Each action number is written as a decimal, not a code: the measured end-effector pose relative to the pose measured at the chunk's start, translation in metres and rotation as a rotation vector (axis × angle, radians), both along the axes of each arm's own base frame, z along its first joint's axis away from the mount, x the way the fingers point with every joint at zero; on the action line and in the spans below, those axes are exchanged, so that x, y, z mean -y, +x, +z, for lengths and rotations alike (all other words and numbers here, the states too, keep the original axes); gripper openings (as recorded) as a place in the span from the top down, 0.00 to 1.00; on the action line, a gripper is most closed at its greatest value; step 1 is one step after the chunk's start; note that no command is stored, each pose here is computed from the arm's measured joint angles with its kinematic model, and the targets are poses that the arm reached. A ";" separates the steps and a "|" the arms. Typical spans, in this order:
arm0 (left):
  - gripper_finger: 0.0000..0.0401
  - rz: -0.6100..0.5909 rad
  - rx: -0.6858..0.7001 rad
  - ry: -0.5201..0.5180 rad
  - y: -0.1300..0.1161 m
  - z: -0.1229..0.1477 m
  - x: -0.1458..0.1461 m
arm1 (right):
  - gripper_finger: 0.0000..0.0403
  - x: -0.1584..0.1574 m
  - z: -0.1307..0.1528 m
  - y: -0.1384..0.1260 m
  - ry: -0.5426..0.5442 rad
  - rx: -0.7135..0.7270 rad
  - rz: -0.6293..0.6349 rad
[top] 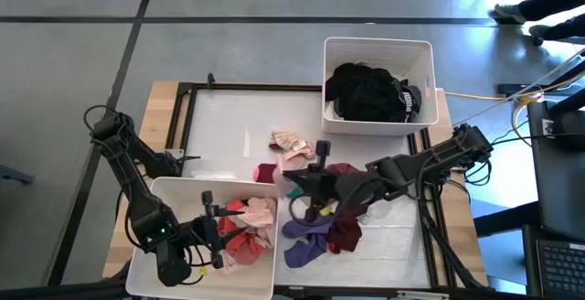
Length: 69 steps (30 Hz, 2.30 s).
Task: Sort clothes
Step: Put the light pink sock into the bottom white laundry bin
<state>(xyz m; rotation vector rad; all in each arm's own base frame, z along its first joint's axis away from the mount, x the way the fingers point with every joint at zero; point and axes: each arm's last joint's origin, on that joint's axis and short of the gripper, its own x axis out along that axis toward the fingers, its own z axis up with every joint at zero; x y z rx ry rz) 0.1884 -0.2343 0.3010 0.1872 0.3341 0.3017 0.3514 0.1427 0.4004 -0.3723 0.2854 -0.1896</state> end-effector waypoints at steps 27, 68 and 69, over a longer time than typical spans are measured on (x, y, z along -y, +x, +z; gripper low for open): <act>0.58 0.000 -0.001 0.002 0.000 0.000 0.000 | 0.99 0.000 -0.038 0.075 0.165 0.232 0.389; 0.58 0.162 -0.221 -0.334 -0.020 -0.021 -0.019 | 0.46 0.046 -0.055 -0.020 0.106 -0.506 -0.188; 0.58 0.163 -0.222 -0.326 -0.019 -0.021 -0.020 | 0.46 0.047 -0.063 -0.019 0.099 -0.526 -0.197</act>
